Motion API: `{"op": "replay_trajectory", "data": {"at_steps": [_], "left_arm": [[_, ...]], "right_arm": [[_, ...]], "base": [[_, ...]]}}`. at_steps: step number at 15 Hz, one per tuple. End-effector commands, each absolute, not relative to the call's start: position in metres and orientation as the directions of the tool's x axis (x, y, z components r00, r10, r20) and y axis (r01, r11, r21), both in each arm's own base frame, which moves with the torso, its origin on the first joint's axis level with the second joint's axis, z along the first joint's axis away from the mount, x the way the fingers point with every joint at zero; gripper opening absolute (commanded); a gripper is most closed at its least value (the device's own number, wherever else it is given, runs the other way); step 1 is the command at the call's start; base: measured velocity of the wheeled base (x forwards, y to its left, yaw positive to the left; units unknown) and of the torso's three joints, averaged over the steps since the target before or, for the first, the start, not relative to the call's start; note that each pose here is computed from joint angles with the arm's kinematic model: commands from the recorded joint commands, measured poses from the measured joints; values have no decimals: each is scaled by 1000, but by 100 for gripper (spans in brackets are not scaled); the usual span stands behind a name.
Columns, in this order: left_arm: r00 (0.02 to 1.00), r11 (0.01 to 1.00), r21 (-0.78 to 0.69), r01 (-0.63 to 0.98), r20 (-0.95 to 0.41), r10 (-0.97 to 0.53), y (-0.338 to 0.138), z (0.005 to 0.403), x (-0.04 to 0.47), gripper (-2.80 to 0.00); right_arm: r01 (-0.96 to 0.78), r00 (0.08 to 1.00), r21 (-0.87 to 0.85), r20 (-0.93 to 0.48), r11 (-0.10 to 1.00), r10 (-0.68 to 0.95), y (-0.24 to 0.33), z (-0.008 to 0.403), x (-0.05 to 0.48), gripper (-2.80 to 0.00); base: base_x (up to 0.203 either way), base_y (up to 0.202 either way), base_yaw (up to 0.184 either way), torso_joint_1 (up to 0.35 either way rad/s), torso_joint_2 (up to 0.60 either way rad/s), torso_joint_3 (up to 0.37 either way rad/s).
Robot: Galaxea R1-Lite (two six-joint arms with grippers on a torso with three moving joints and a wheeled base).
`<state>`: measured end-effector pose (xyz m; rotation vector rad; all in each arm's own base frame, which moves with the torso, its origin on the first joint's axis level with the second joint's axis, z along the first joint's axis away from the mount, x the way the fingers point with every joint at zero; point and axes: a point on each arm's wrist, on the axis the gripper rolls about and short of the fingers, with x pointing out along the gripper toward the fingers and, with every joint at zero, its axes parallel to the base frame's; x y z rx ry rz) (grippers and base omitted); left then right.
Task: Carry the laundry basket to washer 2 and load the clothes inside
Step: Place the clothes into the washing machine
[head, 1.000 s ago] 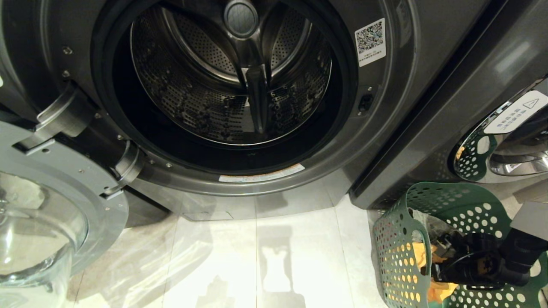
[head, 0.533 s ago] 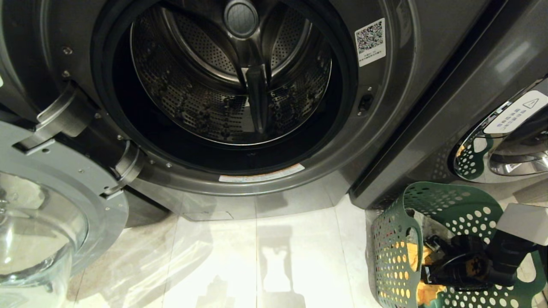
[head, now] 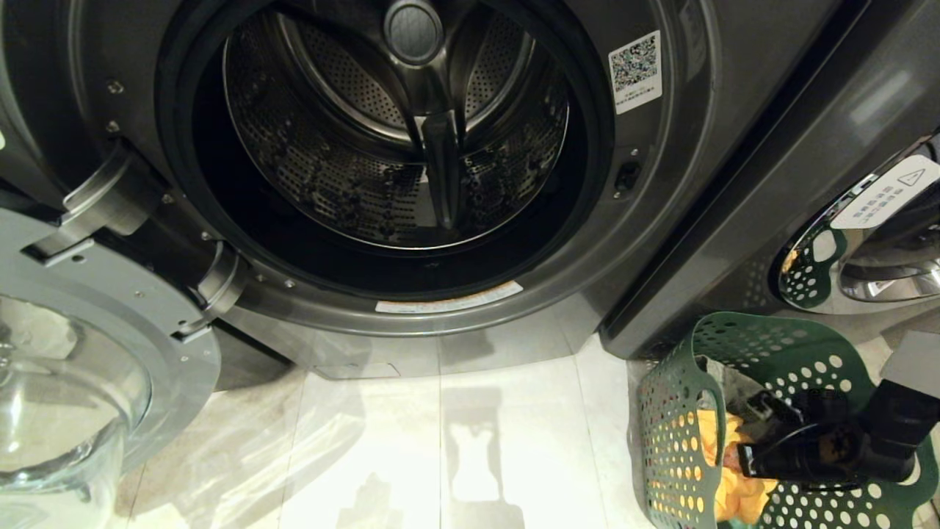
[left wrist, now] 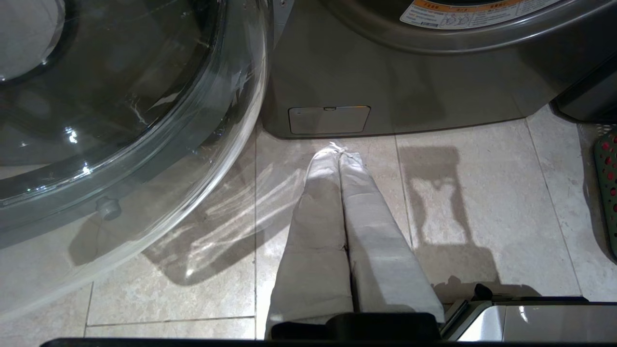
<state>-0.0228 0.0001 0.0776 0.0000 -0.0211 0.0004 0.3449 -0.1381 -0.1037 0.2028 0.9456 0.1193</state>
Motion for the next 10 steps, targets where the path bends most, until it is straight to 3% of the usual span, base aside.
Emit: {"op": "replay_trajectory", "data": {"at_steps": [1, 10], "left_arm": [[1000, 1000, 0, -1, 14, 1, 0, 76, -22, -280], [1000, 1000, 0, -2, 14, 2, 0, 76, -22, -280]], "right_arm": [[-20, 635, 193, -755, 981, 161, -140, -65, 342, -280], [6, 735, 89, -676, 996, 55, -86, 67, 211, -280]], "base": [[0, 0, 0, 0, 0, 0], [0, 0, 0, 0, 0, 0]]}}
